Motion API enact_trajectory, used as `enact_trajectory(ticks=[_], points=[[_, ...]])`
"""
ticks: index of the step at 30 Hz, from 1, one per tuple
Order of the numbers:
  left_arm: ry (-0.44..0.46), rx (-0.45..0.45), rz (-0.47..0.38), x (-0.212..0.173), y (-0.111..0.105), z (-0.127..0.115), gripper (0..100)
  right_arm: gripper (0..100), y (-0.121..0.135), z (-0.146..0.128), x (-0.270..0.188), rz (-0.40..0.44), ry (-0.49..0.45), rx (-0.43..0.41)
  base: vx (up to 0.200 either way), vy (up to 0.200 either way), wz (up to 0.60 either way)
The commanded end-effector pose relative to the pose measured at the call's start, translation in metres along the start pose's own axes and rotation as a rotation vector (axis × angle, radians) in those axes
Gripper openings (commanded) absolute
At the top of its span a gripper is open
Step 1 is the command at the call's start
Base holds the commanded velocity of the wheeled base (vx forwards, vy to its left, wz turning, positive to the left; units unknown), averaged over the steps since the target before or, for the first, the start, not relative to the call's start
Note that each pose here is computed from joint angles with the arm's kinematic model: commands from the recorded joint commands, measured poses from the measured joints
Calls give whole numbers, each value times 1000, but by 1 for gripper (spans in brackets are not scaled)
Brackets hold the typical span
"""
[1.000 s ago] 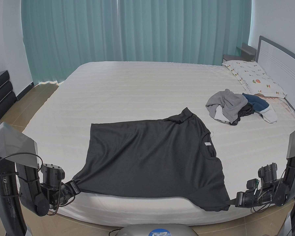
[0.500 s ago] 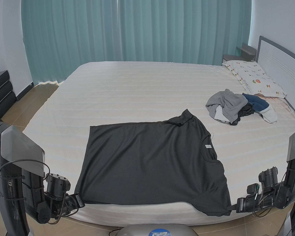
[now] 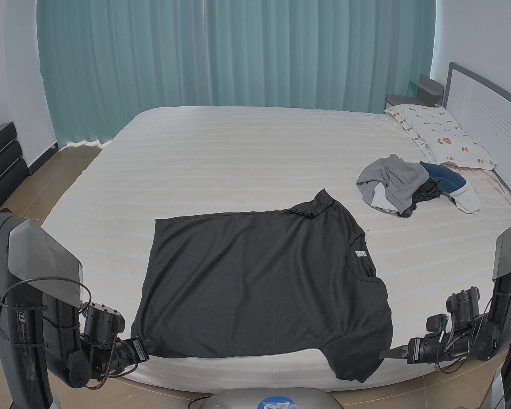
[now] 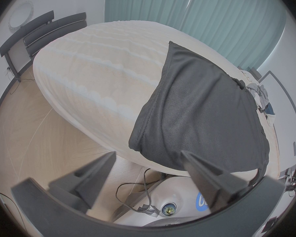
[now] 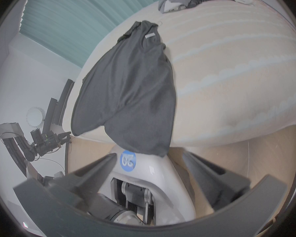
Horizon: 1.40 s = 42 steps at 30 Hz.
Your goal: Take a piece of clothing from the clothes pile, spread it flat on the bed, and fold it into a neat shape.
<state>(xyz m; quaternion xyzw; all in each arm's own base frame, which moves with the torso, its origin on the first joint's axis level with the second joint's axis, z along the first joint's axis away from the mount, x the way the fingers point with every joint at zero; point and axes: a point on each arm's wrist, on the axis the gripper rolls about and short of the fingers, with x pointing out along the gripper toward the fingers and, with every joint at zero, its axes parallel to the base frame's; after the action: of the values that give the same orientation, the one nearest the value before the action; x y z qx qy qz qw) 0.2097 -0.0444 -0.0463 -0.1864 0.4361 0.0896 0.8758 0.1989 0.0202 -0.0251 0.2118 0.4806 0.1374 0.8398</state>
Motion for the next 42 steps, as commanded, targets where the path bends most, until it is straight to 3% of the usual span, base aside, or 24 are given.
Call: enact_trajectory(ticks=[1, 7, 13, 16, 25, 36, 42], points=[[-21, -9, -10, -1, -1, 4, 100, 100, -1, 7, -3, 7, -56, -4, 0, 0, 0], [-97, -25, -68, -11, -6, 17, 100, 100, 6, 30, 0, 42, -149, -10, 0, 0, 0], [-161, -57, -94, -11, -4, 28, 100, 100, 7, 56, 12, 89, -216, 143, 0, 0, 0], [-176, -63, -100, -10, -2, 30, 100, 100, 3, 59, 23, 109, -207, 273, 0, 0, 0], [-214, -115, -106, -6, -1, 39, 100, 100, -4, 68, 27, 174, -198, 411, 0, 67, 0], [-208, -117, -104, -1, -1, 39, 100, 100, -3, 70, 26, 201, -231, 415, 0, 55, 0], [-247, -211, -143, 2, -9, 48, 100, 100, -3, 70, 26, 203, -233, 419, 0, 0, 0]])
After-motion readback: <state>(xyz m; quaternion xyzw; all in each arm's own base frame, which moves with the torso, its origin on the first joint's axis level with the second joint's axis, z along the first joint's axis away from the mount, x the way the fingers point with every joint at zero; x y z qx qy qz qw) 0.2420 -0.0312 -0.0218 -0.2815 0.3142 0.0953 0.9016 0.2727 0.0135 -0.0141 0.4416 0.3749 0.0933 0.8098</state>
